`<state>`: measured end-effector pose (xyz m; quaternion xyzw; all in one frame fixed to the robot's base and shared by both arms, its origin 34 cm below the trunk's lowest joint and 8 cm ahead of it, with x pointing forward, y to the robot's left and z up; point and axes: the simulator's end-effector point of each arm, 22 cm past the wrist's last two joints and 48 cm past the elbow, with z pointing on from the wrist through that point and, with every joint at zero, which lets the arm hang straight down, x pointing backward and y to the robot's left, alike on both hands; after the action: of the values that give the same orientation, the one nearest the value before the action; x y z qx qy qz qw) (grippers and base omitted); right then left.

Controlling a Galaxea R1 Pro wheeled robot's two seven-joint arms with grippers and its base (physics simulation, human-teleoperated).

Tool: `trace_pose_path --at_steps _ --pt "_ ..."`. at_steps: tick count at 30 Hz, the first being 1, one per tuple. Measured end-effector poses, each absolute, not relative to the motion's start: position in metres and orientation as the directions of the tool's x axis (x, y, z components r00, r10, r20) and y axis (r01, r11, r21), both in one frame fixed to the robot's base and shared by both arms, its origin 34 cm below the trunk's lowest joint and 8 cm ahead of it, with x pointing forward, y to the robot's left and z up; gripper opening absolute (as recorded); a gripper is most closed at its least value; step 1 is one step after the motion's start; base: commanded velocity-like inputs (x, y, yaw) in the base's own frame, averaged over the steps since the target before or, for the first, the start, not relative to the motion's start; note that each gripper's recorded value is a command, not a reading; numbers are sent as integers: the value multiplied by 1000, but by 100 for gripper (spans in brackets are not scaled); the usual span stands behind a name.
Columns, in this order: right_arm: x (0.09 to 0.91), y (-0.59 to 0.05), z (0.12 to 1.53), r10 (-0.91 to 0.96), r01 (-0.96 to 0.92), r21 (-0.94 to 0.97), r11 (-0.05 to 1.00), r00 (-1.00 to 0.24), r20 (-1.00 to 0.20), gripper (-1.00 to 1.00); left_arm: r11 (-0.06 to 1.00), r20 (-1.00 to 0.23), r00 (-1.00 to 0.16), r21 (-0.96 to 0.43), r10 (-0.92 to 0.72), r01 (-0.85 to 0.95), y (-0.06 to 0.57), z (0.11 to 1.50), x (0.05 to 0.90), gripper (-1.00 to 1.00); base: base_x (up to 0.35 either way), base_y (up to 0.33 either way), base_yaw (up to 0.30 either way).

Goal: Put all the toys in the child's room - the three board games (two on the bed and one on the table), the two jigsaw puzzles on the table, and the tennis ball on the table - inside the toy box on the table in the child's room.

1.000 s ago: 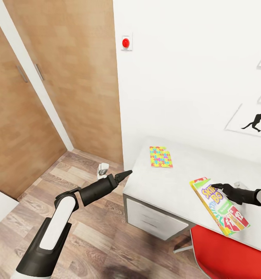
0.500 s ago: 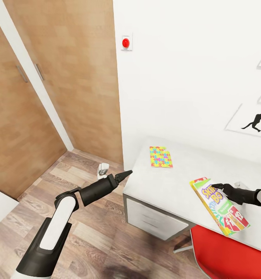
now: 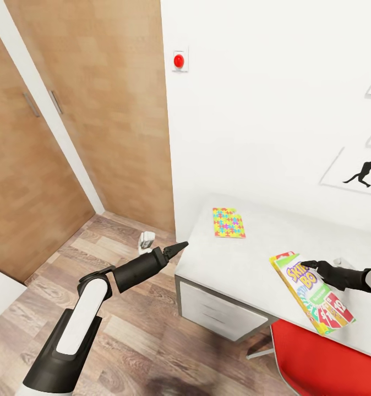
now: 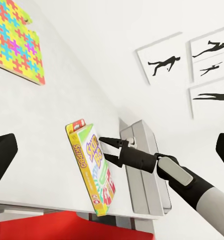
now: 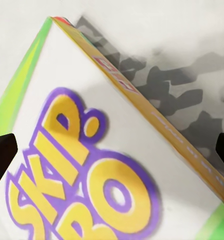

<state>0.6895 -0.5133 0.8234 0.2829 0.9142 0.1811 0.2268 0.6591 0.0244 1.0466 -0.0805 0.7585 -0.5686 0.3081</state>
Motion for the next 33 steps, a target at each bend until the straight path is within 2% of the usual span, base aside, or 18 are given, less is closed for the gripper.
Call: trace_pose_path --at_steps 16,33 --pt "689 -513 823 598 435 459 775 -738 -312 100 342 -376 -797 -912 -472 227 25 1046 659 100 -8 0 0" --pt "690 -512 823 598 433 460 775 -739 -312 100 341 -376 -797 -912 -472 228 24 1046 659 100 -124 0 12"
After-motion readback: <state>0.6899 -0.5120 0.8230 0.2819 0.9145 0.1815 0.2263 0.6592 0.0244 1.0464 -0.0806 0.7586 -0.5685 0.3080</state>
